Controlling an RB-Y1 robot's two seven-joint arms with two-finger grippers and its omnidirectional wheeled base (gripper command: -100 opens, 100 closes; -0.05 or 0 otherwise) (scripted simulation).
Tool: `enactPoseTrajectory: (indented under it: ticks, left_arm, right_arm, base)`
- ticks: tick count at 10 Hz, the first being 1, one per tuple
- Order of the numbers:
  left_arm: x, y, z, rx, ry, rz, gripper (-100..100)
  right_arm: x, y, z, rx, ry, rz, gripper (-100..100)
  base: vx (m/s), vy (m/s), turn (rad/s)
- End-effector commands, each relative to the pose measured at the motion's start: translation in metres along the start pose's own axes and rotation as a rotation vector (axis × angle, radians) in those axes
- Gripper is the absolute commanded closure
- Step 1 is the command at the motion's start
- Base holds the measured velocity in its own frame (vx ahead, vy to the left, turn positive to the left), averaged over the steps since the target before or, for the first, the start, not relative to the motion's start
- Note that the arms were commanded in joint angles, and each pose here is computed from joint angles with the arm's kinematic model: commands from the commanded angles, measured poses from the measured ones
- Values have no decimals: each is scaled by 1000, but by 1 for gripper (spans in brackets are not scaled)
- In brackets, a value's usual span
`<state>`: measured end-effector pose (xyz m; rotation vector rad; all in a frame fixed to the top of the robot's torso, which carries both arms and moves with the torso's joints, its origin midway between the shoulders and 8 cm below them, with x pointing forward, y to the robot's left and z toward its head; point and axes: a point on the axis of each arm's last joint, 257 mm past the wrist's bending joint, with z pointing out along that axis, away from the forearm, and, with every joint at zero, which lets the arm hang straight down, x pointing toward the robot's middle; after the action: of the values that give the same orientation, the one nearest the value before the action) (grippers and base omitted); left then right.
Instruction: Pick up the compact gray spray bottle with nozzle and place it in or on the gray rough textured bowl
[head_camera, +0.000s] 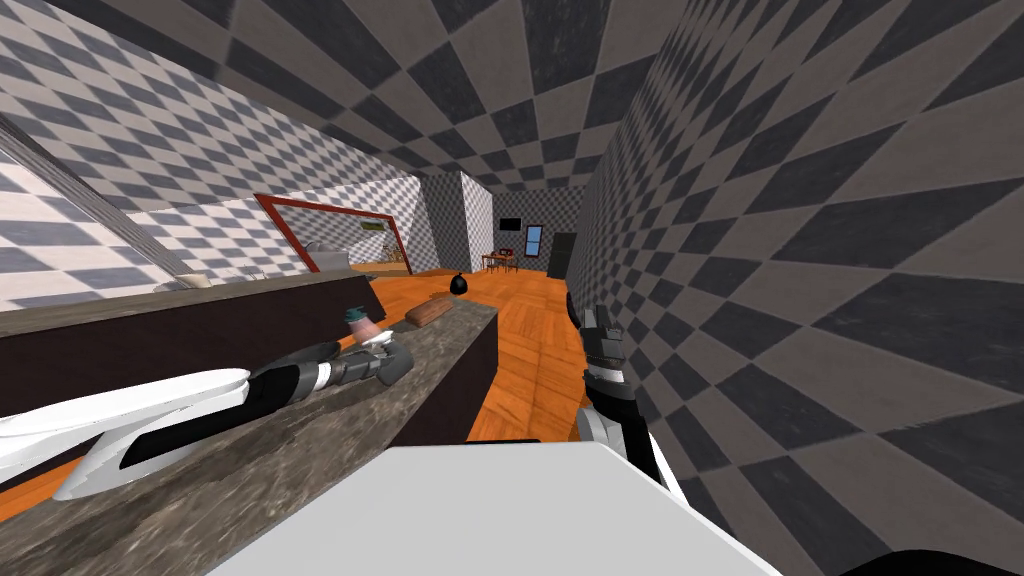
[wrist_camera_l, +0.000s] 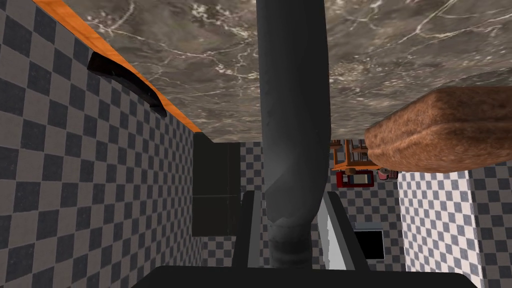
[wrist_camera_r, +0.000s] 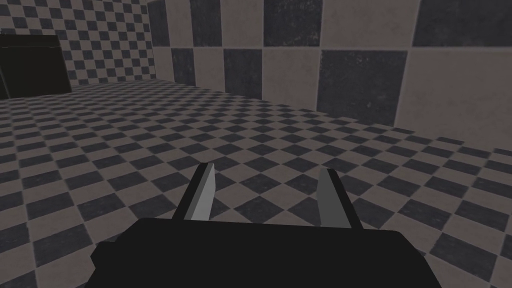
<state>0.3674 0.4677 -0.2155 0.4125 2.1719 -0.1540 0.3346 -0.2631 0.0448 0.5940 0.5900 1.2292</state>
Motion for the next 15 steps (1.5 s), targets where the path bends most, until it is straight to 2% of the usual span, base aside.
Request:
enactPoseTrajectory:
  ticks: [1,6,7,10,11,14,15]
  left_arm:
    - [-7,15,-4,-29,-23,4,100]
    - [-36,73,-17,-149,-122,6,100]
    - [-36,73,-17,-149,-122,6,100]
    - [-58,114,-32,-243,-201,-3,100]
    - [-58,114,-32,-243,-201,-3,100]
    - [-78,154,-51,-340,-291,-25,100]
    - [-77,156,-52,-345,-289,-26,100]
  right_arm:
    - [0,0,0,0,0,0,0]
    - [0,0,0,0,0,0,0]
    - [0,0,0,0,0,0,0]
    - [0,0,0,0,0,0,0]
    - [0,0,0,0,0,0,0]
    - [0,0,0,0,0,0,0]
    - [0,0,0,0,0,0,0]
  base:
    - [-139,-11,-15]
    - [-110,9,-31]
    - [-71,26,-9]
    - [-72,27,-47]
    - [-50,23,-14]
    - [-50,30,-46]
    - [-43,33,-36]
